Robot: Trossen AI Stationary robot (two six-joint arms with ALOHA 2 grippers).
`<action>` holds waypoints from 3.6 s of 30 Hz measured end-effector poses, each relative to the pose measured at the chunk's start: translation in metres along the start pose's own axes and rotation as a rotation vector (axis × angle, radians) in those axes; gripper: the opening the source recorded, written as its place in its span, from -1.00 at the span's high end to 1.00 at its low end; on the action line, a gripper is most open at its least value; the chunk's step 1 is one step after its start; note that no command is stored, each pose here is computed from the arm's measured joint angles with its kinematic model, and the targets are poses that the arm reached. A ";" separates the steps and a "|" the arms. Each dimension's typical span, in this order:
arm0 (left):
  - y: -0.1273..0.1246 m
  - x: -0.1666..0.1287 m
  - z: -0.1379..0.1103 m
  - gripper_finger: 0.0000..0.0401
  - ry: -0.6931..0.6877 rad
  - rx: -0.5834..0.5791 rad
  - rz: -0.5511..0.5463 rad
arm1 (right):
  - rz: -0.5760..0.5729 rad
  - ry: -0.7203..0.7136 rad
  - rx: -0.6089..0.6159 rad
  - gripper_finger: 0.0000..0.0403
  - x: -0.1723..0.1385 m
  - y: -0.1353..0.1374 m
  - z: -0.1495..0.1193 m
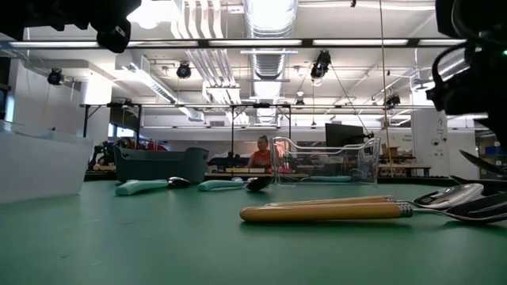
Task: Sort silverware by color (type)
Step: Put the bottom dark blue spoon into the white bin
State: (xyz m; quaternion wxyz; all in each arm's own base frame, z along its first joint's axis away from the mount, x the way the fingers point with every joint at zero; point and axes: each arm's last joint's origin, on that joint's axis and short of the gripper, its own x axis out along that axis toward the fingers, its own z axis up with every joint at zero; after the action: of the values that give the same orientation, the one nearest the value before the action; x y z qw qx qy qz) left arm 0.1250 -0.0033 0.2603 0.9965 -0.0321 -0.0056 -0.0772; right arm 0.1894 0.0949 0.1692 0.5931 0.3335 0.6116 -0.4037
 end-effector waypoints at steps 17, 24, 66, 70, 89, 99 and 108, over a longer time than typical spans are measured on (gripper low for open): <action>0.005 0.035 -0.005 0.58 -0.009 -0.001 -0.009 | 0.215 -0.499 -0.100 0.94 -0.082 0.036 0.022; 0.009 0.059 -0.016 0.58 -0.002 0.000 0.056 | 0.292 -0.732 -0.200 0.94 -0.105 0.053 0.043; 0.023 0.179 -0.062 -0.06 0.160 0.100 0.314 | 0.446 -1.463 -0.370 0.94 -0.090 0.115 0.099; 0.026 0.185 -0.064 -0.05 0.168 0.104 0.372 | 0.445 -1.464 -0.361 0.94 -0.090 0.114 0.101; 0.029 0.200 -0.067 0.92 0.174 0.114 0.438 | 0.443 -1.496 -0.334 0.94 -0.094 0.113 0.103; 0.028 0.201 -0.066 1.00 0.187 0.109 0.378 | 0.472 -1.482 -0.309 0.78 -0.093 0.113 0.103; 0.023 0.198 -0.057 1.00 0.125 0.049 0.205 | 0.482 -1.482 -0.318 0.29 -0.094 0.114 0.102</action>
State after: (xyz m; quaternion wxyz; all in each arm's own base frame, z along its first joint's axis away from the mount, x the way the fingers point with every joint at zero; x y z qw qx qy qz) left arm 0.3242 -0.0151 0.2047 0.9980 -0.0032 0.0578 0.0235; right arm 0.3440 0.0621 0.2548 0.9571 0.0125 0.0191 -0.2890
